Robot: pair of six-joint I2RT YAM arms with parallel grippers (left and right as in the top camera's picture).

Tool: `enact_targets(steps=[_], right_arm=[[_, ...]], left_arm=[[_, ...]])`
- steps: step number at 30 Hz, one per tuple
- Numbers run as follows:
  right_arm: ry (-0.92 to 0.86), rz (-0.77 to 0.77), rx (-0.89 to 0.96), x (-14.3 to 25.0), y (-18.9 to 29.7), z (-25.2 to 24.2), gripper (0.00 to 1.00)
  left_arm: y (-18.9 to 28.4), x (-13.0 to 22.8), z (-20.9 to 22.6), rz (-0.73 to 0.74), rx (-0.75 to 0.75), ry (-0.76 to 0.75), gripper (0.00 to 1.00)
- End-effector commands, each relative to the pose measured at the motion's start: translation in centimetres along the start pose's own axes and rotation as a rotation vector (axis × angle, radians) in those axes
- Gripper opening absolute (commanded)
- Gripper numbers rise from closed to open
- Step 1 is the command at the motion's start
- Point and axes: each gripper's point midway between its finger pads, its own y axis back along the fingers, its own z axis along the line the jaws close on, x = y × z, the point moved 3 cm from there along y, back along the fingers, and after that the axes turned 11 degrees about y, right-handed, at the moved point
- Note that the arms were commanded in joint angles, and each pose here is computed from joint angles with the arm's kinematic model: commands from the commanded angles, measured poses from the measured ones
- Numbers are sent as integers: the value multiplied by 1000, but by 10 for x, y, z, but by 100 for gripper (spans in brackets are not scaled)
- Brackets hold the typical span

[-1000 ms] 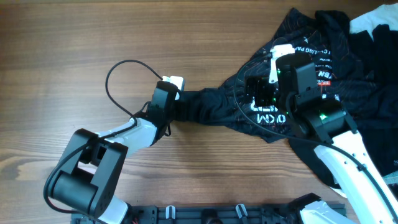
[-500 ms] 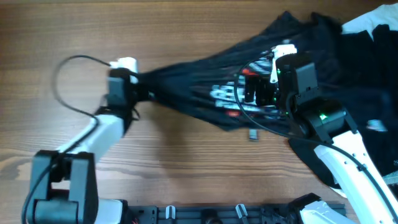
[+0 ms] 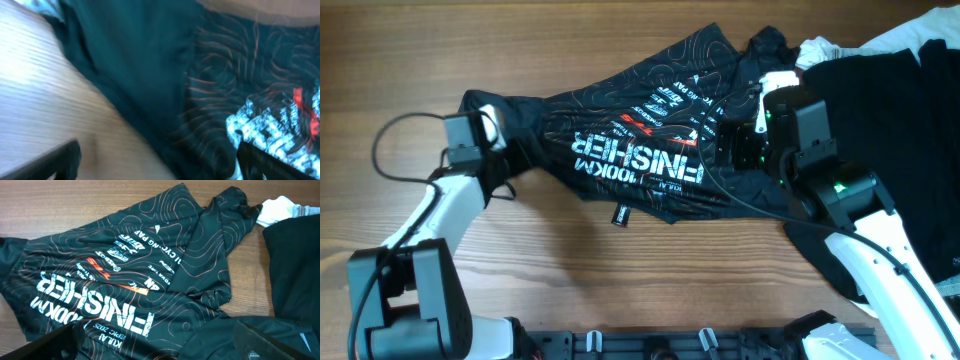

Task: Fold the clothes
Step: 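Drag the jersey leftward with the left gripper to spread it on the table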

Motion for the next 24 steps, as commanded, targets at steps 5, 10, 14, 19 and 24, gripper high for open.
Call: enact_targets(steps=[5, 10, 14, 19, 24], right_arm=[[-19, -19, 22, -5, 4, -4, 100], [-18, -13, 22, -3, 4, -4, 100], [-19, -9, 23, -2, 4, -5, 100], [-47, 20, 76, 5, 5, -12, 100], [-47, 21, 78, 5, 5, -12, 100]], left_arm=[[-14, 90, -28, 246, -44, -81, 98], [-29, 117, -30, 307, -78, -122, 69], [-41, 117, -25, 301, -93, -121, 4], [-12, 63, 28, 138, -292, 9, 4], [54, -88, 86, -320, -297, 284, 4]])
